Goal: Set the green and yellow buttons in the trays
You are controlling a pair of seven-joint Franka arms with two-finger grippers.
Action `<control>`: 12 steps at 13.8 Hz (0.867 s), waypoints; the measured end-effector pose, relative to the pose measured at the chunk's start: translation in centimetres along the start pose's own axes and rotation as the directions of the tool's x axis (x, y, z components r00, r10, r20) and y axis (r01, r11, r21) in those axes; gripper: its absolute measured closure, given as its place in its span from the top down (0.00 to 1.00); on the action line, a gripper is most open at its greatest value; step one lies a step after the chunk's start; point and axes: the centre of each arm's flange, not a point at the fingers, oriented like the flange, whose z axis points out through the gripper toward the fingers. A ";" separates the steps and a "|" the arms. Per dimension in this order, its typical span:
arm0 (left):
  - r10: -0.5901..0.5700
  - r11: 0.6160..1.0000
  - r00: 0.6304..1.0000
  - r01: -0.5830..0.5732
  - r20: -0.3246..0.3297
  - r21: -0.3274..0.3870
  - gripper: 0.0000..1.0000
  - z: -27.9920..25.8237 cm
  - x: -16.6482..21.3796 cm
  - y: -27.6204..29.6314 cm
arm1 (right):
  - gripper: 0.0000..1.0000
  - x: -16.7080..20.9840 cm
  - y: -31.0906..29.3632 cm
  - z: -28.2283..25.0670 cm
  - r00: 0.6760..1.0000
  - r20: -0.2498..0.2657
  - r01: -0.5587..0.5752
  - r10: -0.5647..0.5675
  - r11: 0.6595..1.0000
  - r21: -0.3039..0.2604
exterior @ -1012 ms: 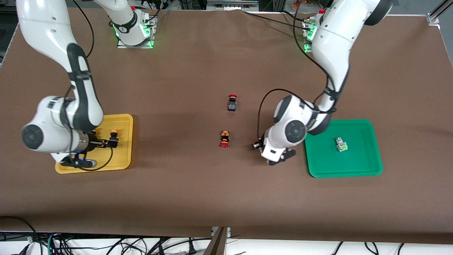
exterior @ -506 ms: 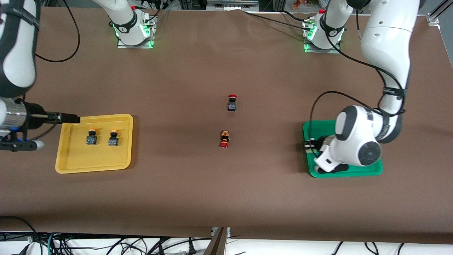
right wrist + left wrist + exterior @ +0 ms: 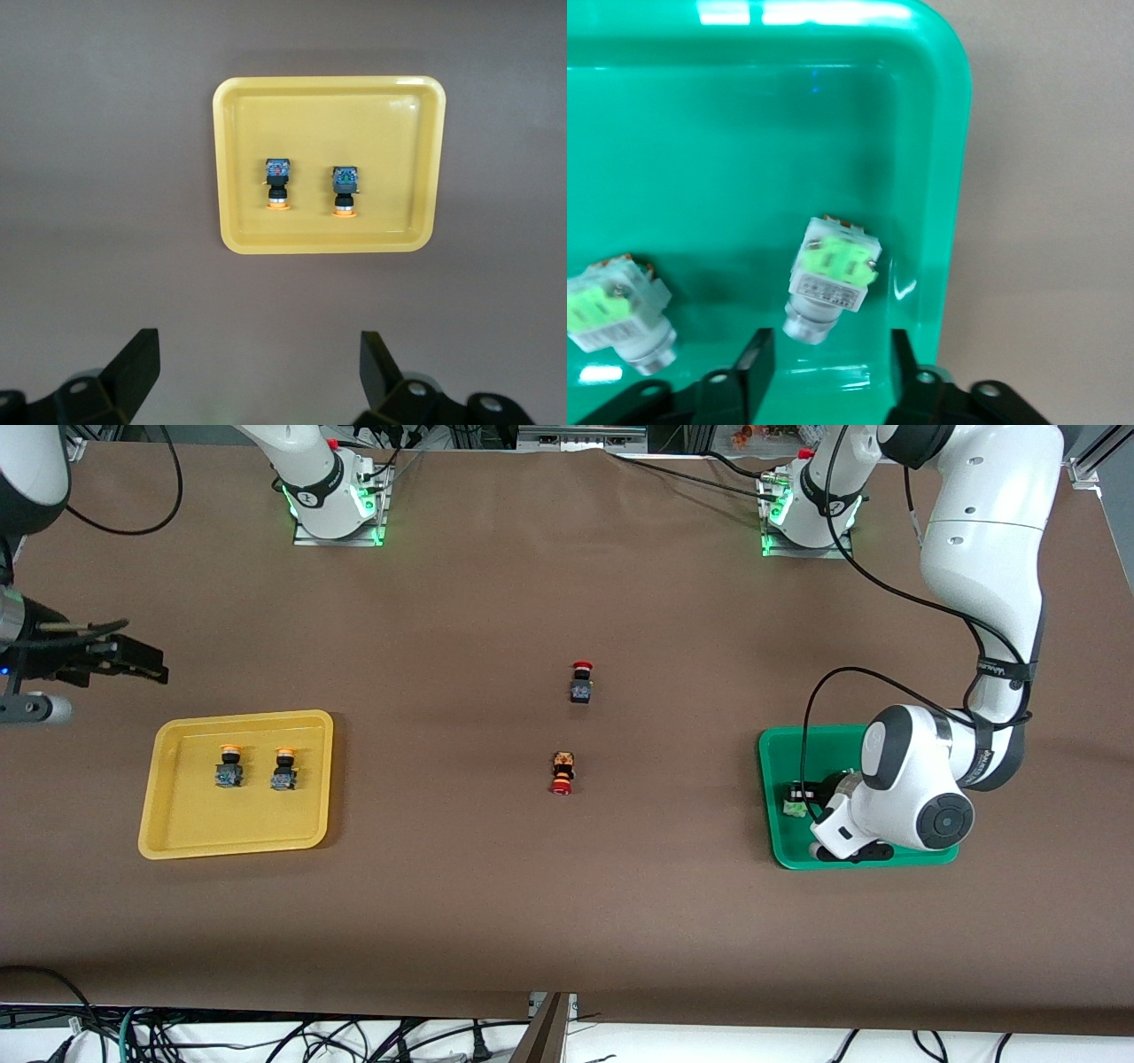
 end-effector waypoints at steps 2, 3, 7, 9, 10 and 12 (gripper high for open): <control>0.000 1.000 1.000 0.000 -0.010 -0.004 0.85 -0.5 0.2 -0.6 | 1.00 -2.4 0.5 -1.3 0.999 -0.036 -0.003 0.003 1.000 0.011; 0.000 1.000 1.000 -0.001 -0.018 -0.006 0.96 -1.0 0.2 -0.6 | 1.00 -3.6 0.5 -2.4 0.999 -0.051 -0.003 0.003 1.000 0.015; 0.018 1.000 0.994 -0.019 -0.104 -0.012 1.00 -9.1 -2.1 0.4 | 1.00 -6.1 0.2 -3.6 1.000 -0.008 0.007 -0.007 1.000 0.023; 0.031 0.999 0.988 -0.033 -0.148 -0.009 1.00 -16.2 -6.0 1.0 | 1.00 -5.8 0.1 -2.9 1.000 0.013 0.009 -0.009 1.000 0.019; 0.038 0.999 0.986 -0.040 -0.165 -0.006 1.00 -19.8 -8.6 1.2 | 1.00 -5.7 0.2 -2.6 1.000 0.017 0.008 -0.008 1.000 0.018; 0.050 0.999 0.978 -0.048 -0.202 0.011 1.00 -25.7 -14.6 1.4 | 1.00 -5.5 0.2 -2.3 1.000 0.022 0.006 -0.006 1.000 0.016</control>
